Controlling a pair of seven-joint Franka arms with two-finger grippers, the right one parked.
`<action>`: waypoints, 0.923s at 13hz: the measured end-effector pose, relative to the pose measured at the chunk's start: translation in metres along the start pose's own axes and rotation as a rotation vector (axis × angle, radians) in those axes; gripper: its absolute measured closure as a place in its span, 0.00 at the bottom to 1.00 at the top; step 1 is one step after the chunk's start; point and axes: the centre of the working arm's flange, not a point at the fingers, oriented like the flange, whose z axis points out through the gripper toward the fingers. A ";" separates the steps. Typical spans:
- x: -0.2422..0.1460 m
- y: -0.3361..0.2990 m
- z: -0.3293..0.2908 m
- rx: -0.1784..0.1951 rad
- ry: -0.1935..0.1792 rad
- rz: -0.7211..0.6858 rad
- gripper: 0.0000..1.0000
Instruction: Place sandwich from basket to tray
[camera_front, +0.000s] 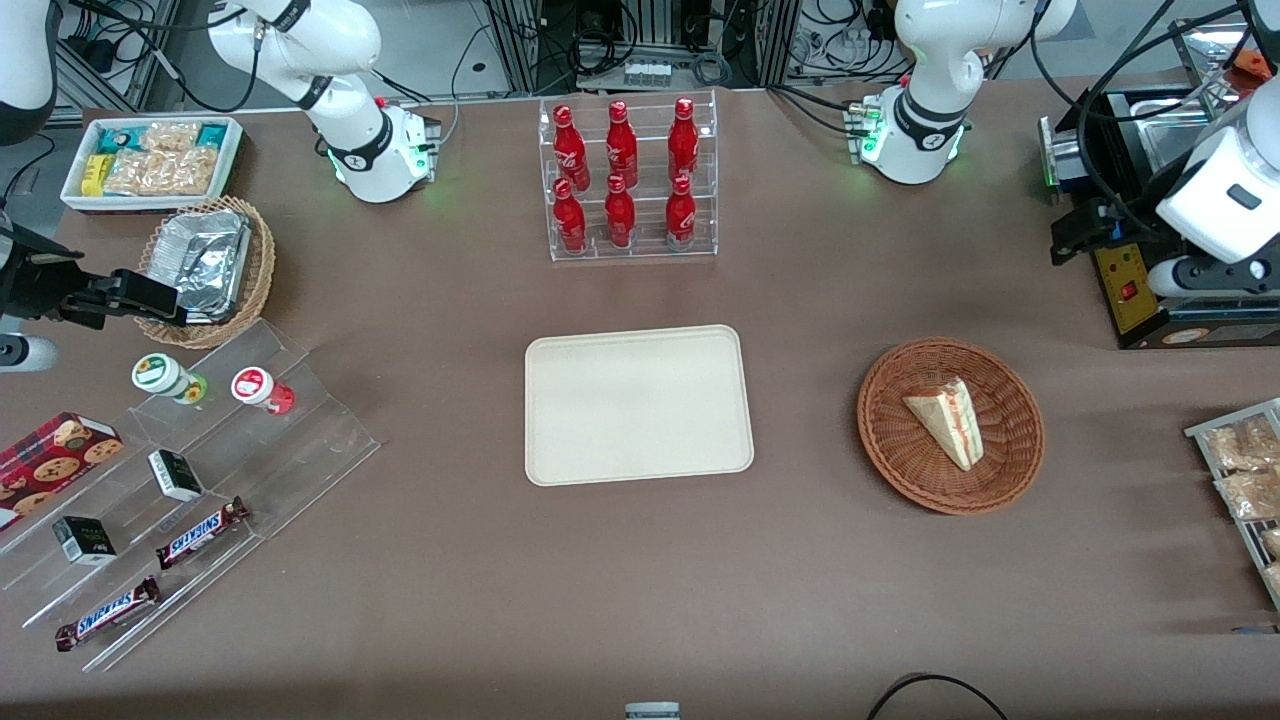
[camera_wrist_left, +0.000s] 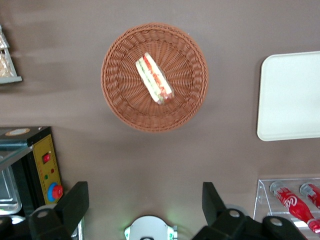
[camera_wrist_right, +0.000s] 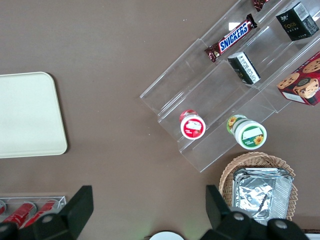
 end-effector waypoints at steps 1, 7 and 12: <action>0.009 0.000 0.010 -0.002 -0.001 0.000 0.00; 0.066 0.000 0.112 -0.013 -0.065 0.000 0.00; 0.079 -0.003 0.190 -0.017 -0.048 -0.034 0.00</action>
